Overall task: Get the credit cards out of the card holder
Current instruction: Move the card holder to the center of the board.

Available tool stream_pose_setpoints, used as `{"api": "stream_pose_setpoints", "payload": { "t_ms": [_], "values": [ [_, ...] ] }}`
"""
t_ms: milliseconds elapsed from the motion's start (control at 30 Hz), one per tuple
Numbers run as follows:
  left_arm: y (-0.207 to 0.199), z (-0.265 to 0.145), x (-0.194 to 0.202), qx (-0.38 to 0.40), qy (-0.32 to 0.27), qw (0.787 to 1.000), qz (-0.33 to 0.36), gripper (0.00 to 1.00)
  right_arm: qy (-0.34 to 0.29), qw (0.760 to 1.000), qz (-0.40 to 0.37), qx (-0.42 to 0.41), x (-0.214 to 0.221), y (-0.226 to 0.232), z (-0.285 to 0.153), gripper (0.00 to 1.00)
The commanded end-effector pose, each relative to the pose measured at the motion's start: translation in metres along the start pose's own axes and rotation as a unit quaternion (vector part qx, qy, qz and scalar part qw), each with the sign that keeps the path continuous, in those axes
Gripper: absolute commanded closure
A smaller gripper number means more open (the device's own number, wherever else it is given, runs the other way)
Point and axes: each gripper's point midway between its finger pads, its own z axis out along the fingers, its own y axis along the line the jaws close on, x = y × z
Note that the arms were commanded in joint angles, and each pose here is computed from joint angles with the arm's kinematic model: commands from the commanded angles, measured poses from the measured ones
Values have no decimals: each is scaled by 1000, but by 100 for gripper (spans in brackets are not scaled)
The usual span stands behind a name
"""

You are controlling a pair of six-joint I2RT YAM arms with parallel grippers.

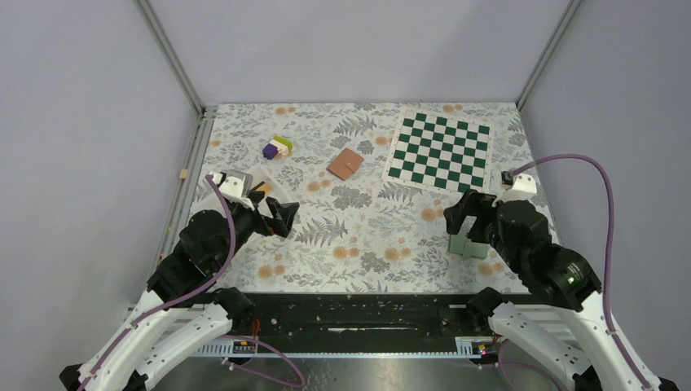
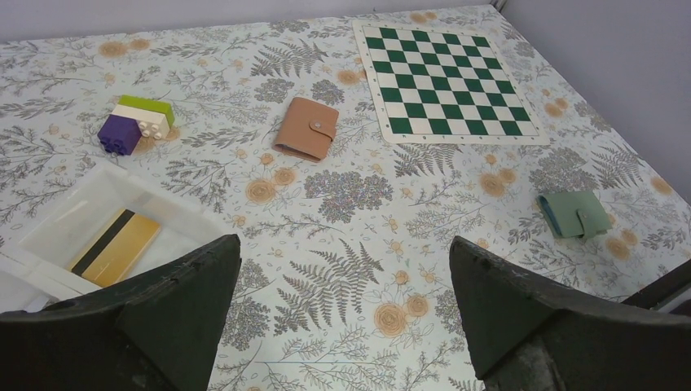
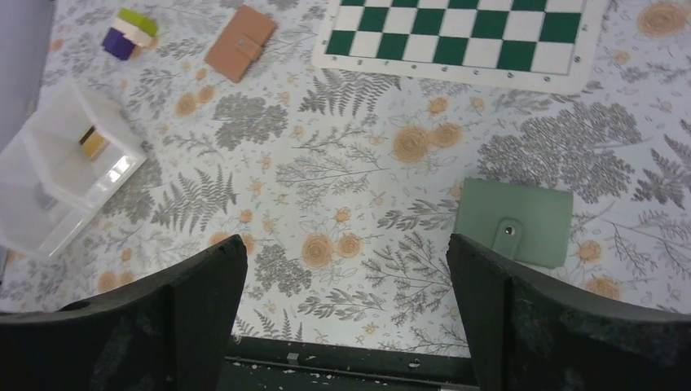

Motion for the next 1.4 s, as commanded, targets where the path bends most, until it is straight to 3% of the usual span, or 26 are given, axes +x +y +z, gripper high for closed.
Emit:
{"api": "stream_pose_setpoints", "payload": {
  "t_ms": [0, 167, 333, 400, 600, 767, 1000, 1133, 1367],
  "values": [
    [-2, -1, -15, 5, -29, 1000, 1, 1, -3, 993, 55, 100, 12, -29, 15, 1],
    [-6, -2, -15, 16, -28, 999, 0, 1, 23, 966, 104, 237, 33, -62, 25, 1],
    [-8, -2, -14, 21, -27, 999, -1, 1, 5, 948, 107, 299, 48, -84, 42, 1],
    [-8, -1, -13, 22, -25, 999, 0, 1, 24, 941, 118, 317, 63, -95, 53, 1],
    [-10, -2, -13, 27, -26, 999, -1, 1, 99, 925, 216, 296, 113, -111, 95, 1],
    [-11, -2, -13, 32, -24, 999, 0, 1, 111, 917, 213, 319, 120, -130, 106, 1],
    [-14, -6, -13, 44, -28, 999, 8, 2, 212, 922, 211, 248, 141, -119, 134, 1],
    [-13, -6, -14, 42, -30, 999, 8, 2, 250, 930, 188, 191, 149, -104, 143, 7],
    [-14, -5, -13, 42, -27, 999, 8, 2, 302, 927, 191, 115, 163, -79, 155, 27]
  ]
}}
